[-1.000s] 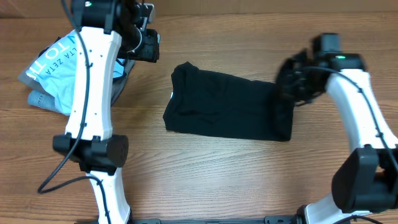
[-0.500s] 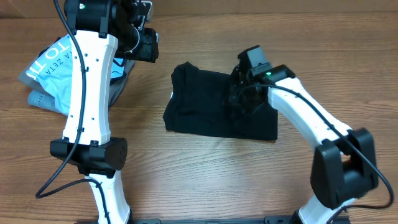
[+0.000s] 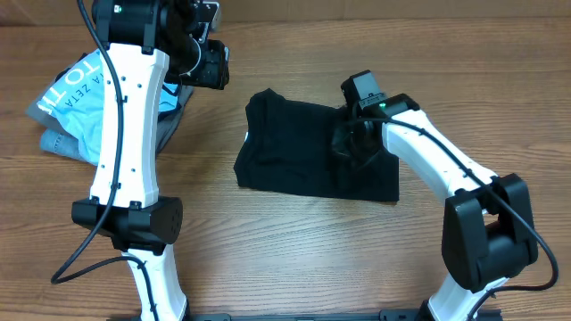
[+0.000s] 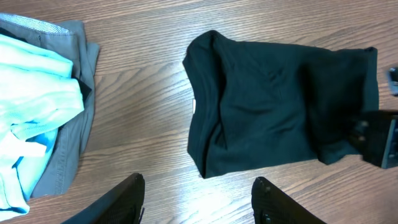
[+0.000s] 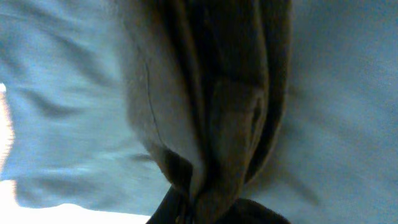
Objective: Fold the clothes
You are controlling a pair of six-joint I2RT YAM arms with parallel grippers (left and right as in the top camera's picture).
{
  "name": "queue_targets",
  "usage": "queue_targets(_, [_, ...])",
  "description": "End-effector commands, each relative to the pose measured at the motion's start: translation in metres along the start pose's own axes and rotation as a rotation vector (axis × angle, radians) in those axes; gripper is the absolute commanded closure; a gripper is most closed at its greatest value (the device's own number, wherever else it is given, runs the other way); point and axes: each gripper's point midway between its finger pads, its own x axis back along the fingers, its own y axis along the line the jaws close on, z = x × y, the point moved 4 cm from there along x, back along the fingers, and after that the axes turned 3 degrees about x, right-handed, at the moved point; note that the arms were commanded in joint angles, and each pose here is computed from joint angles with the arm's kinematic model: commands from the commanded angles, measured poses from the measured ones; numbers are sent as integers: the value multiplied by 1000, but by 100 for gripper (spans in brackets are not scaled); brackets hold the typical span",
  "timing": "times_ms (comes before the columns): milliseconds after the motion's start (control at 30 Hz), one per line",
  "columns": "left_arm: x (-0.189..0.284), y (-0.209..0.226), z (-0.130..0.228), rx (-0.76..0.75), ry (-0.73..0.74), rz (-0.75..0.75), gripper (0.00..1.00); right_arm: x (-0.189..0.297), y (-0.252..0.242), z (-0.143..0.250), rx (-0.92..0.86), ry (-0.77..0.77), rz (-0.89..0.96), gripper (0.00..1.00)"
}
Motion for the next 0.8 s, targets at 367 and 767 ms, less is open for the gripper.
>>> queue_targets(367, [4,-1,-1,4,-14,14,39,110,-223,-50,-318,-192,274,96])
queue_targets(767, [4,-1,-1,4,-14,14,38,105,-200,-53,-194,-180,185,96])
